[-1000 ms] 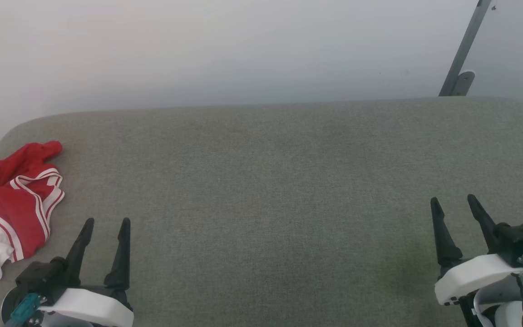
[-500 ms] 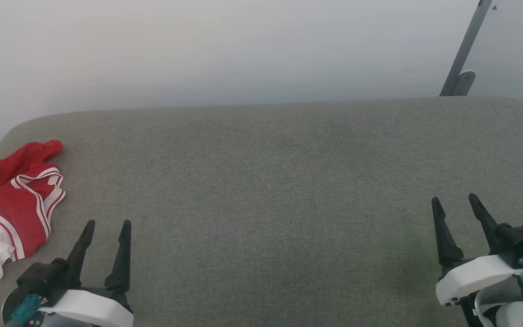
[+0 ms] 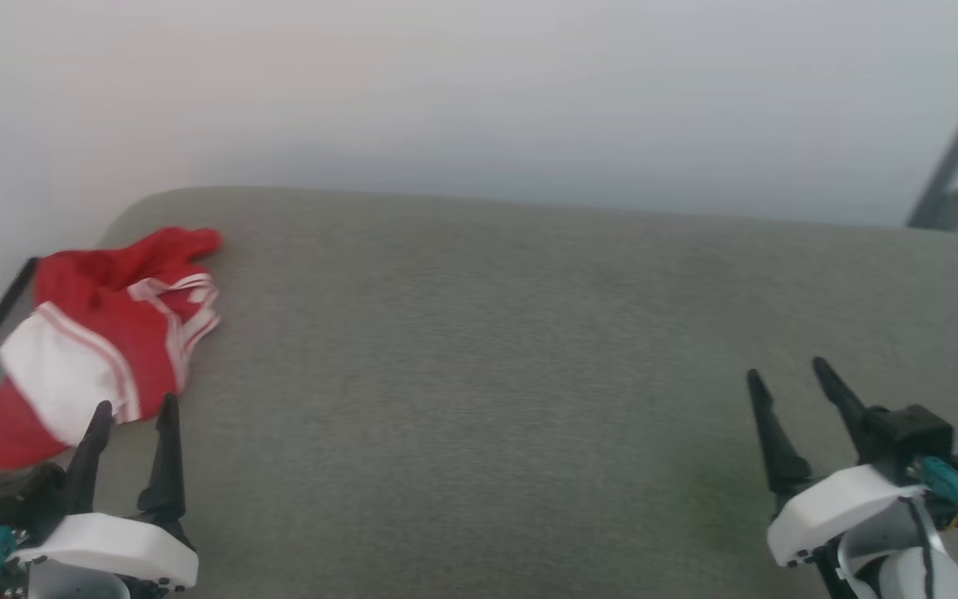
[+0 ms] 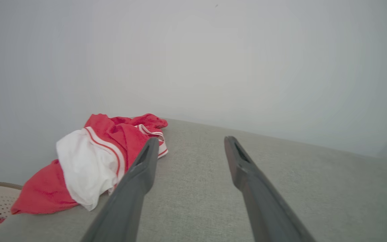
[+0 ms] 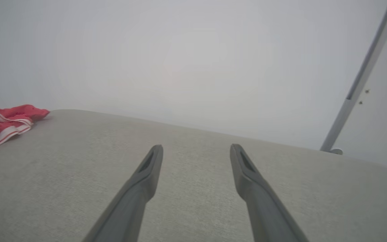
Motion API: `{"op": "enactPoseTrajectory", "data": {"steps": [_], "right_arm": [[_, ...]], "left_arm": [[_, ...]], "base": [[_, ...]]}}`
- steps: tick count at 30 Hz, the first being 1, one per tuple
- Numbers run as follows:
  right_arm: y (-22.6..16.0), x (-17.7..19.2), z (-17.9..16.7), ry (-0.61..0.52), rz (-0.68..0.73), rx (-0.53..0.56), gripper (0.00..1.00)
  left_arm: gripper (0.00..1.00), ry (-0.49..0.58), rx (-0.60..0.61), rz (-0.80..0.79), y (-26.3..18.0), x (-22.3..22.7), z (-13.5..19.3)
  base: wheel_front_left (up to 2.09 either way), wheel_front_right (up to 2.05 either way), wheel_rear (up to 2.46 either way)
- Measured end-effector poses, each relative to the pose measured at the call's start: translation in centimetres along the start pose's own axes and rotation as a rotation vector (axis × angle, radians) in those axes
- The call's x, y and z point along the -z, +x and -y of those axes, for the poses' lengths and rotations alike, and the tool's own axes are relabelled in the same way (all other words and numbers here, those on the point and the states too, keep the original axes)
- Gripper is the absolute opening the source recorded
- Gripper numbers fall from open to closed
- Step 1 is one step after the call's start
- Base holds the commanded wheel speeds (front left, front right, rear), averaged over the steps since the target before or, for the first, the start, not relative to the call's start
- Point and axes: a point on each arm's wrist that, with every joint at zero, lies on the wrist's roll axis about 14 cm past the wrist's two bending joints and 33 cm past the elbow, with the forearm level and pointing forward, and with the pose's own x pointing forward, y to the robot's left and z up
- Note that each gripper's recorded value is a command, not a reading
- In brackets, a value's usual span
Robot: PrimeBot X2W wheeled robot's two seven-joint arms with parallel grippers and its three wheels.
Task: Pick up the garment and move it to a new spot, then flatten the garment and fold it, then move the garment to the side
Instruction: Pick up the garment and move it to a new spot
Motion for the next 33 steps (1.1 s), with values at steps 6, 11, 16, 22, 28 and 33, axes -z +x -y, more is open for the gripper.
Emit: {"op": "enactPoseTrajectory", "data": {"steps": [6, 11, 16, 22, 28, 33], "right_arm": [[2.1, -0.5, -5.2, -0.002, 0.006, -0.156, 1.00], [3.3, -0.9, -9.7, -0.003, 0.012, -0.285, 1.00], [3.7, -1.1, -12.0, 0.002, 0.019, -0.345, 1.00], [4.0, -1.0, -13.0, 0.003, 0.019, -0.371, 1.00], [4.5, -0.6, -12.7, 0.012, 0.012, -0.363, 1.00], [5.4, -0.5, -11.8, 0.015, 0.014, -0.346, 1.00]], "left_arm": [[1.00, 0.009, -0.134, 0.037, -2.8, -1.6, -4.3], [1.00, 0.017, -0.257, 0.054, -6.6, -2.4, -8.0], [1.00, 0.022, -0.329, 0.069, -9.0, -3.1, -10.0], [1.00, 0.009, -0.377, 0.072, -10.3, -3.4, -11.0], [1.00, -0.009, -0.390, 0.038, -9.7, -2.8, -11.1], [1.00, 0.007, -0.350, 0.049, -6.1, -4.7, -11.1]], "base": [[0.00, 0.00, 0.00], [0.00, 0.00, 0.00], [0.00, 0.00, 0.00], [0.00, 0.00, 0.00], [0.00, 0.00, 0.00], [0.00, 0.00, 0.00]]}}
